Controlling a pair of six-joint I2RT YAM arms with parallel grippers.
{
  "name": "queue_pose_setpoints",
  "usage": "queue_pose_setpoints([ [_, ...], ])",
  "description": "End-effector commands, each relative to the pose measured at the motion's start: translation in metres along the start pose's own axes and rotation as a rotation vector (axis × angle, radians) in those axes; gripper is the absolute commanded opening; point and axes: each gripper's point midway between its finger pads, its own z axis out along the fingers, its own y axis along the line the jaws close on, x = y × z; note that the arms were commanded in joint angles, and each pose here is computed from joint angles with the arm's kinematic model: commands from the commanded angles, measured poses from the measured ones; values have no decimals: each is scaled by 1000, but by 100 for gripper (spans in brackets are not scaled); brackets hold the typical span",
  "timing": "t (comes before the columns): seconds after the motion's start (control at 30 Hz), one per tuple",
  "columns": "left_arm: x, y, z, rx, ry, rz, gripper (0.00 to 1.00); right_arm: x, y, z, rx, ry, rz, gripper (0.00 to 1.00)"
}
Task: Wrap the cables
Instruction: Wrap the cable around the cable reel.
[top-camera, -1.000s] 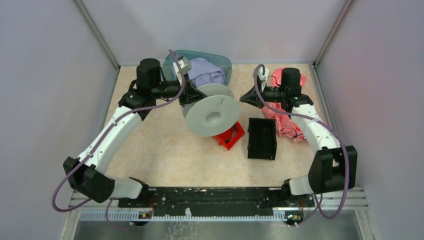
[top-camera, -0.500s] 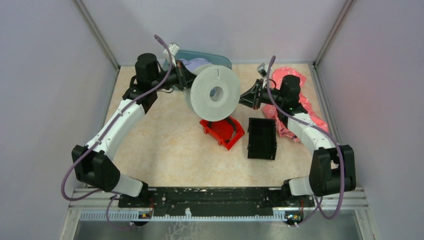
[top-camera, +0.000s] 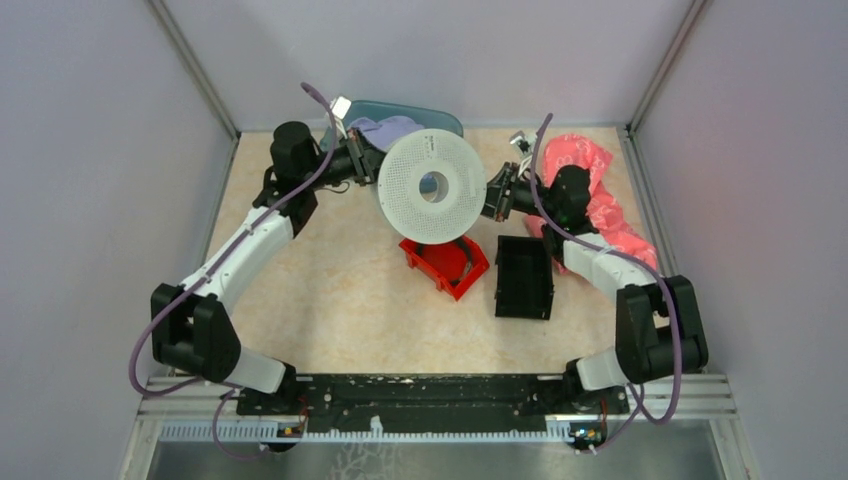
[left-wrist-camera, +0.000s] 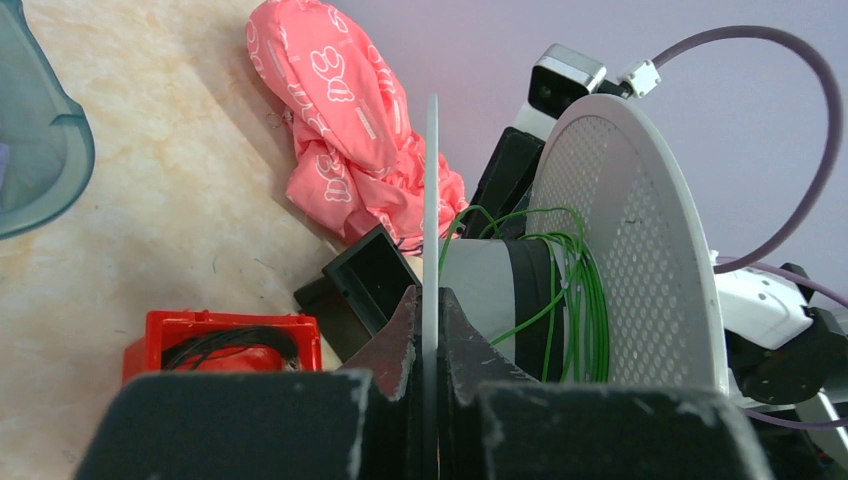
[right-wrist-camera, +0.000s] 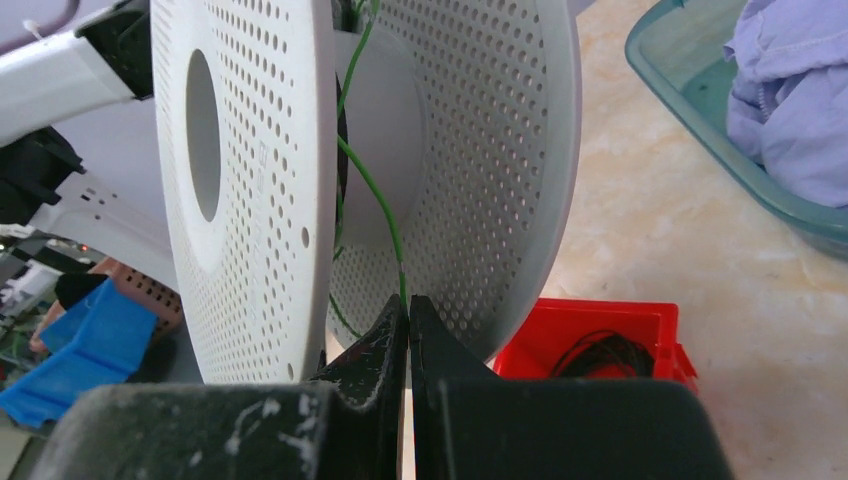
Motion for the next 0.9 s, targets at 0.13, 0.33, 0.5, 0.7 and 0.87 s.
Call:
queue_pose_setpoints([
  [0.13,-2,-5,-2,92,-58,-37,0,-15,26,8,-102,-127,28,0],
  [0.33,6,0,-1,115,-70,-61,0,-19,31,10,-130,-193,58,0],
  [0.5,7,2,0,128,-69,-80,0,-18,27,10,-116,-194,40,3],
  [0.7,2,6,-2,121,-80,-88,0,-22,10,4,-32,-193,11,21],
  [0.87,-5,12,-7,106,-98,-91,0,-26,-7,-6,33,-189,-5,30],
])
